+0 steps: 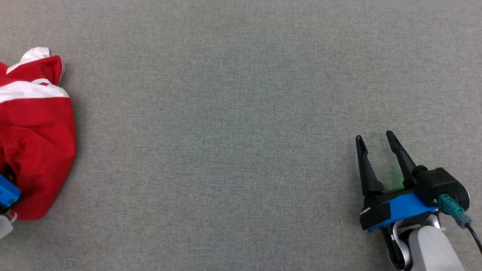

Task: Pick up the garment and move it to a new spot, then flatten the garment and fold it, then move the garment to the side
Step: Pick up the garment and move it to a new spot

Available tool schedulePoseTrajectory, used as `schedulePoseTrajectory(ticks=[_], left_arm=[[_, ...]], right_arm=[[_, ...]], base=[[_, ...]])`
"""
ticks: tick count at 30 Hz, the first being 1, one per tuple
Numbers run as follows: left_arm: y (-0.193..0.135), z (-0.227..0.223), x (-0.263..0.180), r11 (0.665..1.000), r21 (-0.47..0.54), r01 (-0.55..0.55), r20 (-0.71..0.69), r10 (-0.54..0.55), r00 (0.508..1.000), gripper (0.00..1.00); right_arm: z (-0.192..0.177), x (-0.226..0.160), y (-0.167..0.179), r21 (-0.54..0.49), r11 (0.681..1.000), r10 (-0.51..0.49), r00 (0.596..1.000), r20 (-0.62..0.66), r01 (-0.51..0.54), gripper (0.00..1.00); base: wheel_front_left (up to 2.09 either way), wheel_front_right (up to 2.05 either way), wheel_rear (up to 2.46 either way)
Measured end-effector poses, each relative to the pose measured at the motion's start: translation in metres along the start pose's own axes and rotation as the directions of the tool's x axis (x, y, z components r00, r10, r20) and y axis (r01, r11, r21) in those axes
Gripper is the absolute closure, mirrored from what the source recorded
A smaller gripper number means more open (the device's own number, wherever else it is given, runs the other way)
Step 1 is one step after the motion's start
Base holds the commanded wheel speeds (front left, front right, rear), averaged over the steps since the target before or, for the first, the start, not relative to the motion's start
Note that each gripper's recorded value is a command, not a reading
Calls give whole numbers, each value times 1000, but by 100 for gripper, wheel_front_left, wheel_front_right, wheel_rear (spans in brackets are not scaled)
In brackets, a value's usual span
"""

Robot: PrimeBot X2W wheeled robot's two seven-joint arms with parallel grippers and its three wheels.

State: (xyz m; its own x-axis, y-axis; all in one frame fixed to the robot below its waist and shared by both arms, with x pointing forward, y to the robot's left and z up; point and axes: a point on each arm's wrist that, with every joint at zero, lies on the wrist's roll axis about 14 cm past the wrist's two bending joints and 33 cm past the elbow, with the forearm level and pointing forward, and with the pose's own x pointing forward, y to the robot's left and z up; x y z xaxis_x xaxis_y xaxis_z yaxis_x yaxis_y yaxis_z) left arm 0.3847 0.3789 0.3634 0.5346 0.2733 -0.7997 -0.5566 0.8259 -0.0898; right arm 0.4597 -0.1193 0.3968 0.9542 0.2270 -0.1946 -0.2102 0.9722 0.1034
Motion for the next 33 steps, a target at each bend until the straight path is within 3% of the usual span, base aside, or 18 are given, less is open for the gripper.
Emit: schedulePoseTrajectory(ticks=[1, 3, 7, 12, 16, 20, 26, 29, 33], left_arm=[[-3, -6, 1, 1000, -8, 8, -26, -8, 1000, 16], [-7, -12, 1, 1000, -10, 20, -47, -20, 999, 100], [-9, 1, -13, 999, 17, 45, 20, -46, 999, 100], [-10, 57, -54, 992, 100, 79, 214, -99, 972, 100], [-27, 114, -106, 973, 201, 111, 403, -186, 896, 100], [-59, 165, -168, 936, 321, 141, 559, -308, 770, 100], [-144, 194, -252, 825, 511, 242, 624, -549, 555, 100], [-193, 187, -282, 733, 603, 314, 585, -674, 450, 100], [-258, 160, -303, 586, 700, 408, 478, -809, 341, 100]], right_arm=[[0, -1, -1, 1, 1000, -3, 1000, -1, 3, 0], [1, -2, -2, 3, 1000, -7, 1000, 1, 7, 0], [12, -4, 4, 20, 1000, 5, 999, 34, -5, 0], [34, -14, 14, 34, 999, 21, 996, 89, -24, 0], [49, -26, 19, 50, 998, 25, 991, 129, -32, 0], [58, -40, 19, 69, 997, 13, 988, 157, -24, 0], [65, -64, 6, 93, 996, -36, 982, 184, 19, 0], [65, -75, -7, 101, 993, -77, 979, 189, 59, 0], [67, -91, -29, 112, 986, -147, 969, 198, 126, 0]], base=[[0, 0, 0], [0, 0, 0], [0, 0, 0], [0, 0, 0], [0, 0, 0], [0, 0, 0], [0, 0, 0], [0, 0, 0], [0, 0, 0]])
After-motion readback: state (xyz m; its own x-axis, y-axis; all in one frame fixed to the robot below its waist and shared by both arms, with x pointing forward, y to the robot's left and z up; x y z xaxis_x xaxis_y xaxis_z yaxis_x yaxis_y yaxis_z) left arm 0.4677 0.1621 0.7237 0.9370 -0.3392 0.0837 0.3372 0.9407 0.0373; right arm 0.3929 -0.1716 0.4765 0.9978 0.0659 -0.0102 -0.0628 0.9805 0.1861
